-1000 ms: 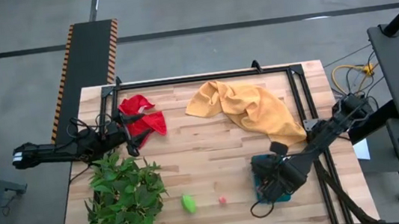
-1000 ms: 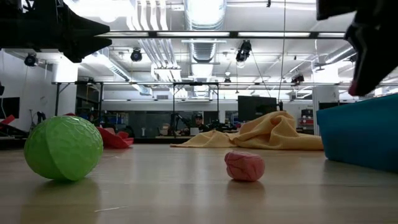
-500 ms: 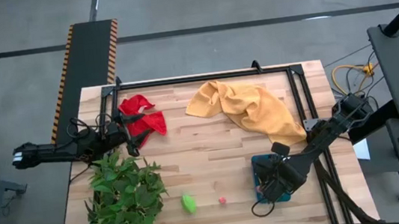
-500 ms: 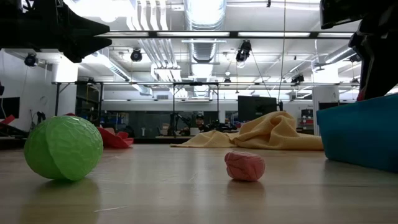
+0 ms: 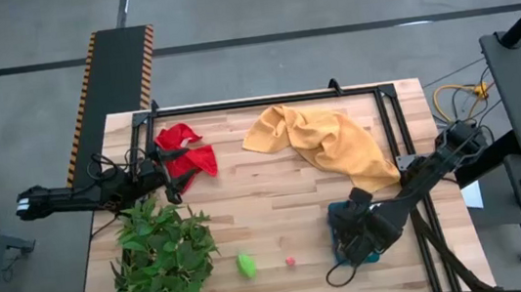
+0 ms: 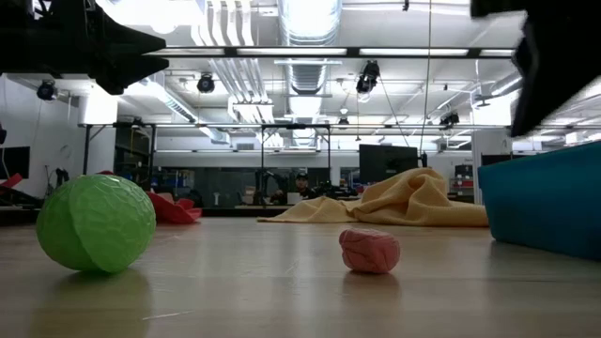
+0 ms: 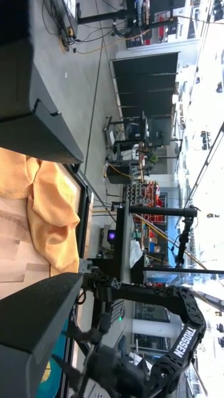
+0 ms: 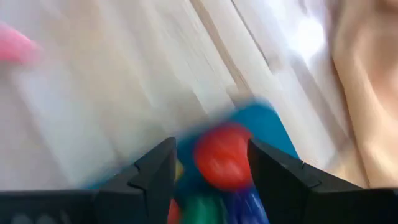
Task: Pick and placing Produce into tupperware
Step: Put the pink peach into the blue bin
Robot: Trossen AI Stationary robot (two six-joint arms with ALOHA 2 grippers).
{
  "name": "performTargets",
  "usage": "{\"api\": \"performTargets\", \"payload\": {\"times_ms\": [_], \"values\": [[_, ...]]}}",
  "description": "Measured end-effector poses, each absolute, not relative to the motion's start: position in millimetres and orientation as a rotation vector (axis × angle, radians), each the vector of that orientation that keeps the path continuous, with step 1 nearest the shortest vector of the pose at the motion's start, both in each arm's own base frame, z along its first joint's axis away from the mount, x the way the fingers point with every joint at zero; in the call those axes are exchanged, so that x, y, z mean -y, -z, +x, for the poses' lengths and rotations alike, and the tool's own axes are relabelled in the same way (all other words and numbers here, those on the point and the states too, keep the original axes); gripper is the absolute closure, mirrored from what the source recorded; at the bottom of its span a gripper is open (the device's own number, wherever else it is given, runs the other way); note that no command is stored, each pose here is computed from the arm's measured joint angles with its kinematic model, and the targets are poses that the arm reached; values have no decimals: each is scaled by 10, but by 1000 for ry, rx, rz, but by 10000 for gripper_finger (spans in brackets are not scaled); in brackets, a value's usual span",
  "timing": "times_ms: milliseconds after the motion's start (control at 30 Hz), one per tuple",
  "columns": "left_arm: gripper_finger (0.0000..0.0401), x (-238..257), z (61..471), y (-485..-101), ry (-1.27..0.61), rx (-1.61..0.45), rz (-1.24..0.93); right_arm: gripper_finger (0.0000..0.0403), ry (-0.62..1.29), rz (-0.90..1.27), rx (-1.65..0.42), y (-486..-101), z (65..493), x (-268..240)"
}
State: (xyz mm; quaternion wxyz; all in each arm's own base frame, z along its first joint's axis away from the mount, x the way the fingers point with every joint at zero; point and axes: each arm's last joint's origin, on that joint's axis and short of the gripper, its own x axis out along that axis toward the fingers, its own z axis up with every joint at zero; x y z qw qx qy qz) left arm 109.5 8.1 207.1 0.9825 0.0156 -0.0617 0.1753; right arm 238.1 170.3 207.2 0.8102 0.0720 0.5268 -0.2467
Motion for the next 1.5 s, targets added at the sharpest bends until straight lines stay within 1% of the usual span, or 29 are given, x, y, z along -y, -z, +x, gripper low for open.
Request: {"api": "performTargets", "payload": {"times_ms": [167,367,467,567,633,700,833,933,1100,1267,1367,1500], "values": [[113,-81,1095,-2072,-353,124,31,215,315,77,-876,-2288,2496,-1856],[113,-81,1095,-2071,-352,124,31,215,55,-5,-657,-2560,2634,-2007],[113,-81,1095,-2071,-352,124,31,215,-202,-27,-585,-2619,2696,-2124],[113,-81,1095,-2071,-352,124,31,215,-469,20,-512,-2615,2743,-2188],[113,-81,1095,-2071,-353,124,31,216,-564,27,-488,-2563,2744,-2199],[113,-81,1095,-2071,-352,124,31,215,-546,26,-494,-2478,2746,-2192],[113,-81,1095,-2072,-352,124,31,215,-330,47,-543,-2231,2788,-2120],[113,-81,1095,-2070,-352,124,32,204,-237,45,-611,-2054,2838,-2056],[113,-81,1095,-2070,-352,123,32,155,-180,91,-686,-1916,2913,-2038],[113,-81,1095,-2070,-352,124,32,106,-170,61,-731,-1777,3018,-2093],[113,-81,1094,-2070,-352,124,32,92,-174,29,-744,-1690,3111,-2134],[113,-81,1095,-2070,-352,124,32,93,-151,9,-781,-1573,3217,-2129]]}}
